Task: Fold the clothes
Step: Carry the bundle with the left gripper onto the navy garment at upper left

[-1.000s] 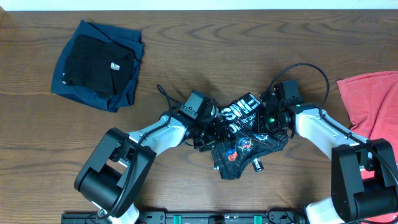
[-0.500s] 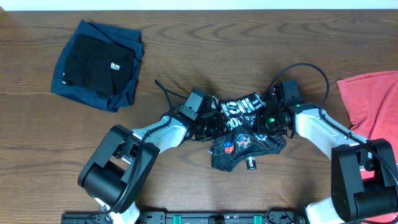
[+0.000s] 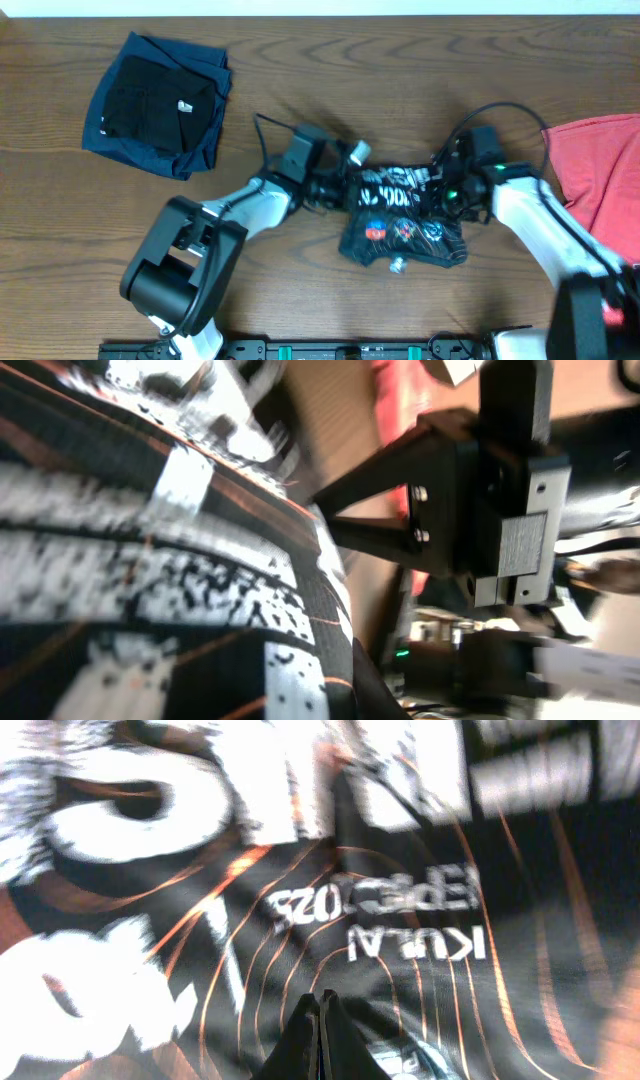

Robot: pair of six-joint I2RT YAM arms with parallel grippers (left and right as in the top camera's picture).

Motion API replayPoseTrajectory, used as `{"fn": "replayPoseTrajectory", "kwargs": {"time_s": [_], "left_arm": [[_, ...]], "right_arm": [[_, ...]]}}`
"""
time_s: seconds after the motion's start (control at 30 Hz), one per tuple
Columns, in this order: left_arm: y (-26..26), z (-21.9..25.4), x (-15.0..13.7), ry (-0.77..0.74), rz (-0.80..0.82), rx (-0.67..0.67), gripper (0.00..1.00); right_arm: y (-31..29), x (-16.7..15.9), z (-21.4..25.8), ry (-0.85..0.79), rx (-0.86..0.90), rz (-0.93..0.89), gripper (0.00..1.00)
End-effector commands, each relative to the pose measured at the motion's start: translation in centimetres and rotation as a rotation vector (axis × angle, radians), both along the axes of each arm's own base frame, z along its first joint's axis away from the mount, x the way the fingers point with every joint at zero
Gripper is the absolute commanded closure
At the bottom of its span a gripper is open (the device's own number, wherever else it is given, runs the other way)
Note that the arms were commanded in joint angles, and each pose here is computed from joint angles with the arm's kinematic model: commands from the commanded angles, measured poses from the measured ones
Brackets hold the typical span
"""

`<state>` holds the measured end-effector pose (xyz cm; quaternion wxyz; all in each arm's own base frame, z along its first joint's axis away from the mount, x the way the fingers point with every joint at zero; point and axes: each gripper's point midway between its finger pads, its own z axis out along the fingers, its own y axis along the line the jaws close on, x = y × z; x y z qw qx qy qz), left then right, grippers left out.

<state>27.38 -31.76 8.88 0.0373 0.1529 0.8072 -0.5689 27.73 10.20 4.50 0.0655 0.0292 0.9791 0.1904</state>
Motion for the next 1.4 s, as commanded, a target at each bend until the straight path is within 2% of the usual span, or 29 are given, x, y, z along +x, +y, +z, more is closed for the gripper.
{"fn": "replayPoseTrajectory", "kwargs": {"time_s": [0.0,0.13,0.27,0.47,0.67,0.77,0.9,1.03,1.17,1.27,1.3,1.33,1.37], "left_arm": [[0.9,7.6,3.3,-0.110,-0.046,-0.194,0.94],[3.7,12.9,9.5,-0.177,0.097,-0.240,0.94],[8.3,19.6,16.2,-0.273,0.317,-0.280,0.94],[15.3,26.6,22.0,-0.453,0.567,-0.291,0.94],[23.0,28.4,25.5,-0.549,0.820,-0.245,0.94],[26.2,27.5,26.5,-0.628,0.871,-0.183,0.94],[31.0,23.5,27.6,-0.619,0.930,-0.044,0.94],[35.8,18.1,27.3,-0.524,0.973,0.109,0.94],[39.3,13.3,25.4,-0.379,0.991,0.224,0.93],[41.6,9.5,23.0,-0.185,1.049,0.331,0.83],[42.5,8.2,22.0,-0.113,1.075,0.378,0.72],[43.4,7.2,21.0,-0.055,1.099,0.420,0.66],[44.2,6.2,20.1,-0.002,1.122,0.459,0.57]], "right_arm": [[-0.5,2.9,6.9,-0.230,0.023,-0.014,0.99],[-0.6,2.9,11.0,-0.364,0.041,-0.018,0.96],[-0.7,1.9,12.4,-0.381,0.050,-0.036,0.95],[-0.8,1.0,11.8,-0.336,0.045,-0.041,0.96],[-0.9,1.0,11.8,-0.332,0.044,-0.050,0.96],[-0.9,0.8,11.7,-0.319,0.045,-0.054,0.96],[-1.0,0.2,11.3,-0.290,0.043,-0.058,0.97],[-1.0,-0.4,11.0,-0.262,0.038,-0.058,0.97],[-1.0,-0.5,11.0,-0.256,0.037,-0.058,0.97],[-1.0,-0.4,11.0,-0.262,0.039,-0.058,0.98],[-1.0,-0.4,11.0,-0.262,0.039,-0.058,0.98],[-1.0,-0.4,11.0,-0.261,0.039,-0.058,0.98],[-1.0,-0.5,11.0,-0.258,0.038,-0.058,0.98]]}}
